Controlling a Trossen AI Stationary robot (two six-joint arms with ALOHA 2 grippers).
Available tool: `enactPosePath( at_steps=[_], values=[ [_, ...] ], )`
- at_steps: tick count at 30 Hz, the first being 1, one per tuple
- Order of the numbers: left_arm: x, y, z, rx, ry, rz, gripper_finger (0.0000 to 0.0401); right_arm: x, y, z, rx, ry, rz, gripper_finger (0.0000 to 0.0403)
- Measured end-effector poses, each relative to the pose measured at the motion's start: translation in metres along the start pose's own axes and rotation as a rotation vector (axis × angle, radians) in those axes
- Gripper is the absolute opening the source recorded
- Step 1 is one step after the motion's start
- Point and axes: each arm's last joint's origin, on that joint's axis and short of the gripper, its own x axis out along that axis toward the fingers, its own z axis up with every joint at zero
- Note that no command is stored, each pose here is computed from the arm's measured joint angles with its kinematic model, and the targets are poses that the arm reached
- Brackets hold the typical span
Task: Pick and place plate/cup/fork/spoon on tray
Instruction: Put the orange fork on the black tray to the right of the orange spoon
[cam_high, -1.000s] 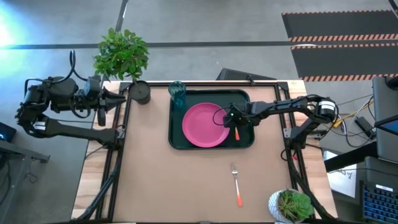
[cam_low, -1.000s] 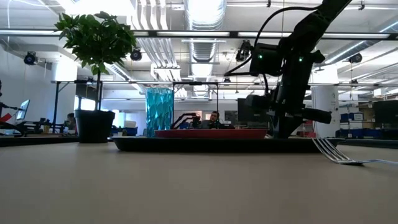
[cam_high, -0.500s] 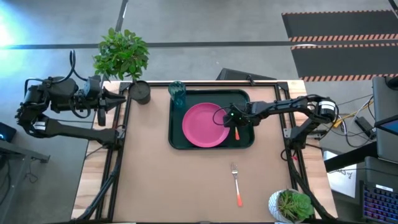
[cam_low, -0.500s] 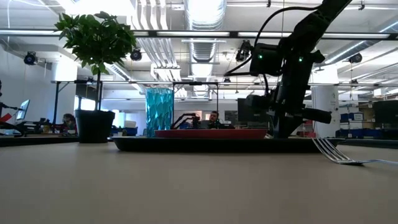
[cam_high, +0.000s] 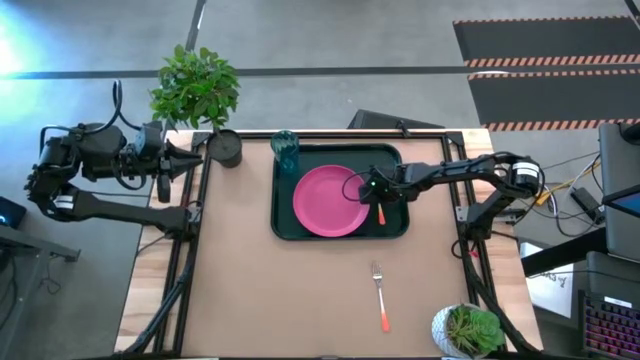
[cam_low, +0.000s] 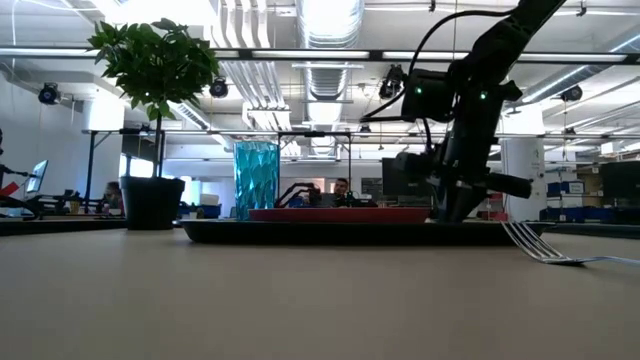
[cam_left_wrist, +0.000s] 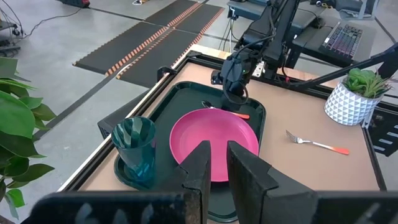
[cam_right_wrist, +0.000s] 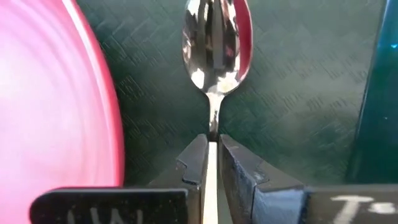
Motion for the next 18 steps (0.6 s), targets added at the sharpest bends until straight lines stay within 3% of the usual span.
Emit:
enactPosePath(
  at_steps=[4,9,13,18],
  values=[
    [0.0,0.0,0.0,0.0,0.0,0.0,0.0034,-0.011,0.005,0.003,-0.033,0.002,0.057,0.0034],
    [0.0,0.0,0.0,-0.001,0.0,0.0,0.0034,-0.048,0.02,0.01,-0.118,0.037,0.173,0.0034],
    [0.0,0.0,0.0,-0.001,0.0,0.0,0.0034,-0.092,0.028,0.007,-0.178,0.116,0.148,0.0034],
    [0.0,0.0,0.0,-0.001,0.0,0.0,0.0034,-0.147,0.045,-0.019,-0.273,0.211,0.148,0.0034]
  ],
)
